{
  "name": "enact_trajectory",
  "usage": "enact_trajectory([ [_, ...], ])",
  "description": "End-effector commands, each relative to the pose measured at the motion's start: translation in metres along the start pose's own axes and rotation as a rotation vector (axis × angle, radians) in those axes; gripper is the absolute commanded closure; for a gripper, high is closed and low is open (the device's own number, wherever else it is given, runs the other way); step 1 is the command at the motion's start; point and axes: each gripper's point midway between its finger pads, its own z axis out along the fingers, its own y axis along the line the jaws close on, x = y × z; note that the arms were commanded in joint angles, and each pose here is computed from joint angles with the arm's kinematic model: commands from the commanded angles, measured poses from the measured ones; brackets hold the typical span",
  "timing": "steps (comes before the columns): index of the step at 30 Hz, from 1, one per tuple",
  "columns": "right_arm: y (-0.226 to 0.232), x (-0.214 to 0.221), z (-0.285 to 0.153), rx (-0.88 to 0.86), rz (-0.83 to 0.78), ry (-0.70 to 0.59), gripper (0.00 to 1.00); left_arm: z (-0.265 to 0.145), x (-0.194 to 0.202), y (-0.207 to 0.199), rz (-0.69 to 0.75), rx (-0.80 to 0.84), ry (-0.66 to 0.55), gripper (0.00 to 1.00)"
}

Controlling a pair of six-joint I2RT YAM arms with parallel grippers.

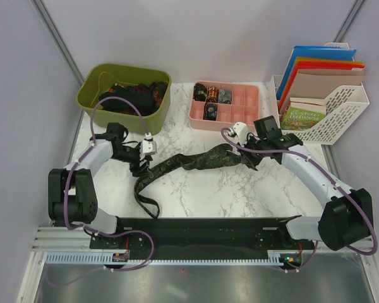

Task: Roll the ties
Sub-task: Flatten out the tie at the center of the board.

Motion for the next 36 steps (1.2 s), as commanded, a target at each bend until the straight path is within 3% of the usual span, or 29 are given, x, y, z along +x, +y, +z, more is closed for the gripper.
enact_trajectory([
  [1, -0.012, 0.025, -0.011, 0.031, 0.034, 0.044, 1.0, 0.02, -0.014, 0.018, -0.005, 0.018, 0.017, 0.29],
  [6, -0.024, 0.062, -0.009, 0.103, 0.011, 0.156, 1.0, 0.021, 0.001, 0.022, -0.073, 0.01, 0.083, 0.29],
  [12, -0.016, 0.093, -0.017, 0.067, 0.042, 0.228, 1.0, 0.023, 0.017, -0.001, -0.141, 0.095, 0.141, 0.3],
  [17, -0.015, 0.108, -0.037, 0.085, 0.018, 0.237, 1.0, 0.03, 0.034, -0.003, -0.186, 0.147, 0.199, 0.4],
  [23, -0.026, 0.123, -0.034, 0.104, -0.008, 0.276, 1.0, 0.033, 0.022, 0.043, -0.235, 0.078, 0.193, 0.54],
  [31, -0.045, 0.154, -0.01, 0.177, -0.06, 0.32, 1.0, 0.009, 0.022, 0.081, -0.308, -0.076, 0.244, 0.5],
  [33, -0.048, 0.156, -0.009, 0.176, -0.042, 0.344, 0.95, -0.008, 0.018, 0.082, -0.318, -0.13, 0.25, 0.44],
  [34, -0.049, 0.156, -0.01, 0.178, -0.041, 0.352, 0.86, -0.013, 0.01, 0.077, -0.311, -0.121, 0.212, 0.42],
  [36, -0.053, 0.149, -0.018, 0.19, -0.046, 0.354, 0.77, -0.025, 0.003, 0.041, -0.23, -0.034, 0.186, 0.33],
])
